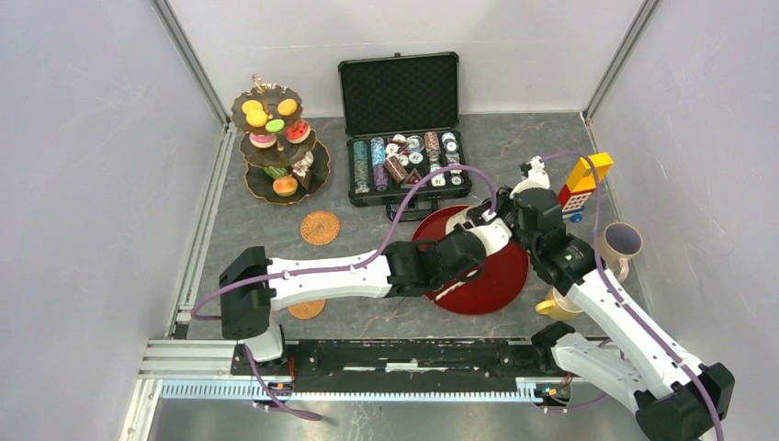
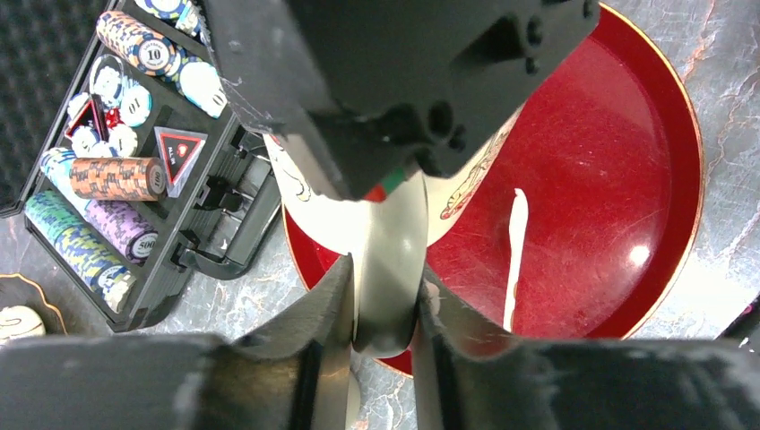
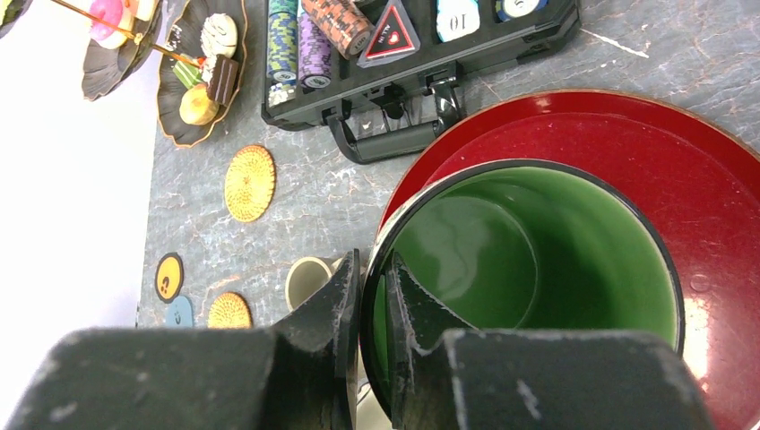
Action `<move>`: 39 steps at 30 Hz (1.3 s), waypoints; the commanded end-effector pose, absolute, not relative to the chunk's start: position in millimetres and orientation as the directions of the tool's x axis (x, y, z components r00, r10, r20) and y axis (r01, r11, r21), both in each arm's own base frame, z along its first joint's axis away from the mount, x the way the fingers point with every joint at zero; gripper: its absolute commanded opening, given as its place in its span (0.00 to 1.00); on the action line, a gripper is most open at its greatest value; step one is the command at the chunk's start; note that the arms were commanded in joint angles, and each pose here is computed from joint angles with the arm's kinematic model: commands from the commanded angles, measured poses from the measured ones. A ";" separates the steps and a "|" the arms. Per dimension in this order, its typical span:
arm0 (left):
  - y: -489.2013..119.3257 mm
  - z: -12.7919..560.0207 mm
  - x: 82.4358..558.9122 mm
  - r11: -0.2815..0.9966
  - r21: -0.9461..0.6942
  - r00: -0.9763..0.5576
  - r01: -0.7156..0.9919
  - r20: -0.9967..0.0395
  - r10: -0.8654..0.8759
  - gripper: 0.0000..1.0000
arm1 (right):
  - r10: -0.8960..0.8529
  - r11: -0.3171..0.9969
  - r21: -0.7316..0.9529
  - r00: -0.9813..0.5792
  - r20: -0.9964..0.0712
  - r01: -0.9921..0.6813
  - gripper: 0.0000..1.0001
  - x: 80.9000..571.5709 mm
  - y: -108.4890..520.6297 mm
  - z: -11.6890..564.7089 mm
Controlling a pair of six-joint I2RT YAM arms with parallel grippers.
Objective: Serve the afternoon tea
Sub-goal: Pick up the cup at the center of the board, then place the cup on the coaster.
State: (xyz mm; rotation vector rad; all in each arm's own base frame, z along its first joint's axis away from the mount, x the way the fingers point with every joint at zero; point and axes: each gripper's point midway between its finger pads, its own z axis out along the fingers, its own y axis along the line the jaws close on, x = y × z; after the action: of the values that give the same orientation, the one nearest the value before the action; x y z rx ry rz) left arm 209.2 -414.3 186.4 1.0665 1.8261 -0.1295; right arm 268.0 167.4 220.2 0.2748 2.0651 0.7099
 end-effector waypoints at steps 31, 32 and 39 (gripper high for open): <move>-272.5 291.5 215.9 0.905 0.104 -0.021 0.412 -0.992 0.124 0.02 | 0.462 0.813 0.487 -0.155 -0.873 -0.321 0.79 307.4 168.4 337.0; -264.4 296.2 218.0 0.918 0.091 -0.019 0.386 -0.994 0.106 0.02 | 0.459 0.818 0.481 -0.148 -0.876 -0.314 0.79 310.9 168.1 333.5; -205.9 286.2 246.6 0.990 -0.016 -0.065 0.142 -0.998 -0.006 0.02 | 0.406 0.844 0.392 -0.040 -0.913 -0.366 0.86 343.3 183.3 320.1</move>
State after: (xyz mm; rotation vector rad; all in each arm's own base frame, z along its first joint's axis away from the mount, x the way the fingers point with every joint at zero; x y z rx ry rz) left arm 222.6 -243.3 257.0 0.5056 1.6739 -0.0954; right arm 322.0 177.0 311.0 0.0997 1.6256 0.6687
